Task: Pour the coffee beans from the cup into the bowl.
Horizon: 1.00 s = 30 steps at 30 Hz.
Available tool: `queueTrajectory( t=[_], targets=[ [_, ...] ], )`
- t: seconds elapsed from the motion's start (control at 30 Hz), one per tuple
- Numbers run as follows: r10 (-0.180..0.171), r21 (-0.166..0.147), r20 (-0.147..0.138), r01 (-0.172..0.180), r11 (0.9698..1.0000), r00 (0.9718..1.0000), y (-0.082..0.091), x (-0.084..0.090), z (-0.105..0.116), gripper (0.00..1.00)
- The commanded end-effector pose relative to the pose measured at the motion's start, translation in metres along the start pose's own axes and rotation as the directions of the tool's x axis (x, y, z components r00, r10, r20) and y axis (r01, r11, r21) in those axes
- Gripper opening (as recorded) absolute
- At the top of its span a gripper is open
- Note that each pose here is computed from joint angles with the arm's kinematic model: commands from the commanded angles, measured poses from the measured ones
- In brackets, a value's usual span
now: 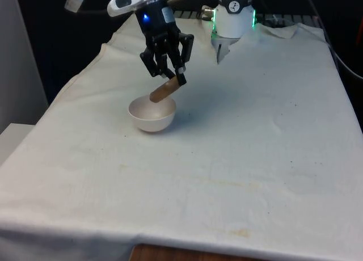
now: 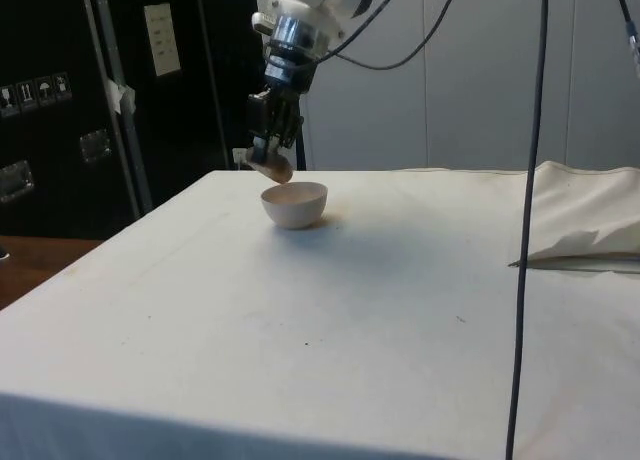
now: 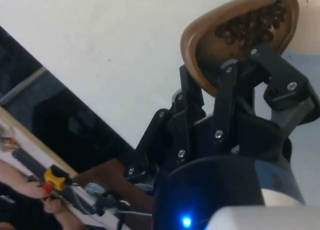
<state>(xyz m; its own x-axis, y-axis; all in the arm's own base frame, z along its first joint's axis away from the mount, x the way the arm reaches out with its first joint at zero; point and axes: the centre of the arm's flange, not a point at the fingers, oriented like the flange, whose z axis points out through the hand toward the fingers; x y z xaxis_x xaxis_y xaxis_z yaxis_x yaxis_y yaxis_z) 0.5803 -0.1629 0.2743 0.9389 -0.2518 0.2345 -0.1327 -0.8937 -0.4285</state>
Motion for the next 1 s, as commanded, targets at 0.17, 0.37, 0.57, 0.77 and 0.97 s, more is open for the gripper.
queueTrajectory(
  t=[0.17,0.37,0.57,0.77,0.97],
  targets=[
    [0.012,0.052,-0.016,-0.011,0.9986,0.9998,0.006,0.001,-0.004,0.02],
    [0.025,0.093,-0.02,-0.023,0.9954,0.9995,0.016,0.0,-0.007,0.02],
    [0.034,0.133,-0.028,-0.03,0.9907,0.999,0.025,-0.002,-0.008,0.02],
    [0.05,0.176,-0.037,-0.043,0.9835,0.998,0.032,-0.005,-0.008,0.02],
    [0.069,0.216,-0.042,-0.058,0.9746,0.9968,0.038,-0.008,-0.01,0.02]
  ],
)
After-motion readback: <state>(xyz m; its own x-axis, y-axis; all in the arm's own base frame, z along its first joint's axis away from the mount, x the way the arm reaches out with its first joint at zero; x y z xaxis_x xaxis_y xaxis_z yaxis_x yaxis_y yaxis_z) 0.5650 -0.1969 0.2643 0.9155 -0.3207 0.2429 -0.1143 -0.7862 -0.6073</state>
